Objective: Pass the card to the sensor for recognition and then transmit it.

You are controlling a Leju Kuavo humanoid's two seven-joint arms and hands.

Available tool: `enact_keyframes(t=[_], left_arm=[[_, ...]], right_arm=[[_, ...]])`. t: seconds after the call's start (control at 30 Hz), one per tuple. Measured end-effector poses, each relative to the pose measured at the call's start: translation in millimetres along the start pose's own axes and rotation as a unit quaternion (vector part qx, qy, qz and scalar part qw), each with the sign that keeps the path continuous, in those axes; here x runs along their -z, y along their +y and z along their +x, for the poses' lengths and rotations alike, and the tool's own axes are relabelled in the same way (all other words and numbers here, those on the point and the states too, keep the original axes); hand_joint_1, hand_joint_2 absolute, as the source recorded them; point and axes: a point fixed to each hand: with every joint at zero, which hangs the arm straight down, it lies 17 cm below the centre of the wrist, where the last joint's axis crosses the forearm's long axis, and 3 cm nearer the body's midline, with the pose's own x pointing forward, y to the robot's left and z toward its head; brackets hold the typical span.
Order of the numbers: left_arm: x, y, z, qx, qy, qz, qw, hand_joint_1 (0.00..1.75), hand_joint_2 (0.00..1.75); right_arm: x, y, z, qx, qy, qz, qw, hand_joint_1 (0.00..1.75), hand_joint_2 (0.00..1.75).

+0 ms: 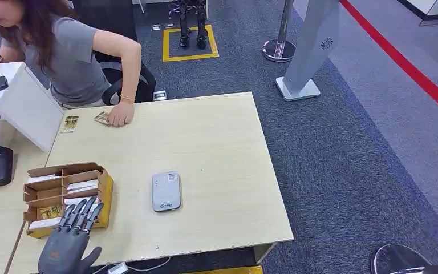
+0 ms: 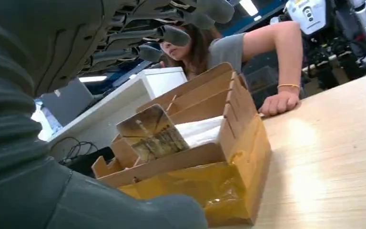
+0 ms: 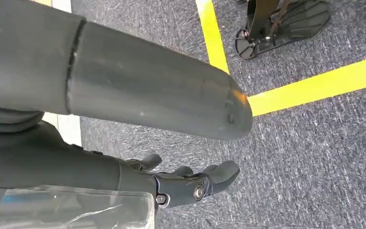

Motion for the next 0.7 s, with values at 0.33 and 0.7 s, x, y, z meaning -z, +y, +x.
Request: enact_keyframes(t=[0.33,0.7], left_arm=[[-2,7,-18,0.015,0.03,0.017,0.999,0.0,1.75],[7,21,-40,0.036,0.06,0.042,0.997,0.0,1.75]], right_arm=[[0,0,0,-0.007,0.0,0.0,1.0,0.0,0.0],[0,1,1,-0.022,-0.003,0.003,1.0,0.0,0.0]])
